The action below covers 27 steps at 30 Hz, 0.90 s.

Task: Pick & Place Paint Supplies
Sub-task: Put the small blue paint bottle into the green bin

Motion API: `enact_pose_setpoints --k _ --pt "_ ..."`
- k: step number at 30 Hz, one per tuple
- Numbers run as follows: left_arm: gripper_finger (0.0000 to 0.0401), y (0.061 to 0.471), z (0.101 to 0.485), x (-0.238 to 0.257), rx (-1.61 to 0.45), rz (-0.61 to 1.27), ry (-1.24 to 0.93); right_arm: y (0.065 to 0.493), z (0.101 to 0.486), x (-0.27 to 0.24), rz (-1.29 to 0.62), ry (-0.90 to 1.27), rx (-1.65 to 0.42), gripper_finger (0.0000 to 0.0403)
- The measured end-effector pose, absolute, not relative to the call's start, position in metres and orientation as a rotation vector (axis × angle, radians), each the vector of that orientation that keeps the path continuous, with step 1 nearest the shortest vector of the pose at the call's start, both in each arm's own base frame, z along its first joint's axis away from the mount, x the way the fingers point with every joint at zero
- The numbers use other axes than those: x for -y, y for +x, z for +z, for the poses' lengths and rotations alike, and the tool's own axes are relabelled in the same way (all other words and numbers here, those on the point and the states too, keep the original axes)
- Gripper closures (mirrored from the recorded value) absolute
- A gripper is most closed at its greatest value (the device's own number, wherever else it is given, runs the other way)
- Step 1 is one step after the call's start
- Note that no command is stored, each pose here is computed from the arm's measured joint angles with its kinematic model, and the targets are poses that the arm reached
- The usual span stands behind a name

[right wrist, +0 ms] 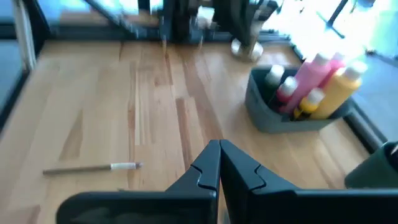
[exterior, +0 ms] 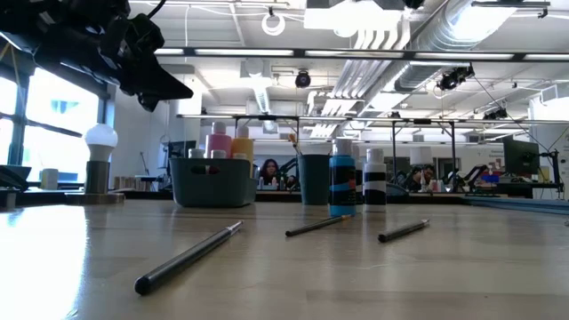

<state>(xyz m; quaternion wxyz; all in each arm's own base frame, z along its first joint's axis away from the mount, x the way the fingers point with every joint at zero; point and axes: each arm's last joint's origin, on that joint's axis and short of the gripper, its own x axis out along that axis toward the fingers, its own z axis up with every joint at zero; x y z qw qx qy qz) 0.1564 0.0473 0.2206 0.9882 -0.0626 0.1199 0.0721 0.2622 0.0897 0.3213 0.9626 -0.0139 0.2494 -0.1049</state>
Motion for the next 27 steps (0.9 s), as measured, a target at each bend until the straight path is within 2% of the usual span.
enact_pose_setpoints --k 3,6,15,22,27 --pt "0.0398 0.156 0.221 -0.047 -0.24 0.144 -0.125 0.252 0.333 -0.085 -0.211 -0.035 -0.446 0.0401" --pt "0.0398 0.156 0.221 -0.047 -0.238 0.144 -0.125 0.243 0.328 -0.077 -0.195 -0.039 -0.405 0.0401" --pt "0.0398 0.157 0.223 -0.047 -0.218 0.131 -0.165 0.201 0.288 -0.045 -0.114 0.053 -0.123 0.0401" --pt "0.0398 0.16 0.236 -0.045 -0.075 0.096 -0.272 0.166 0.255 -0.027 -0.019 0.053 0.112 0.0401" --pt "0.0398 0.17 0.233 -0.032 -0.092 0.071 -0.198 0.15 0.235 -0.016 -0.027 0.07 0.209 0.0401"
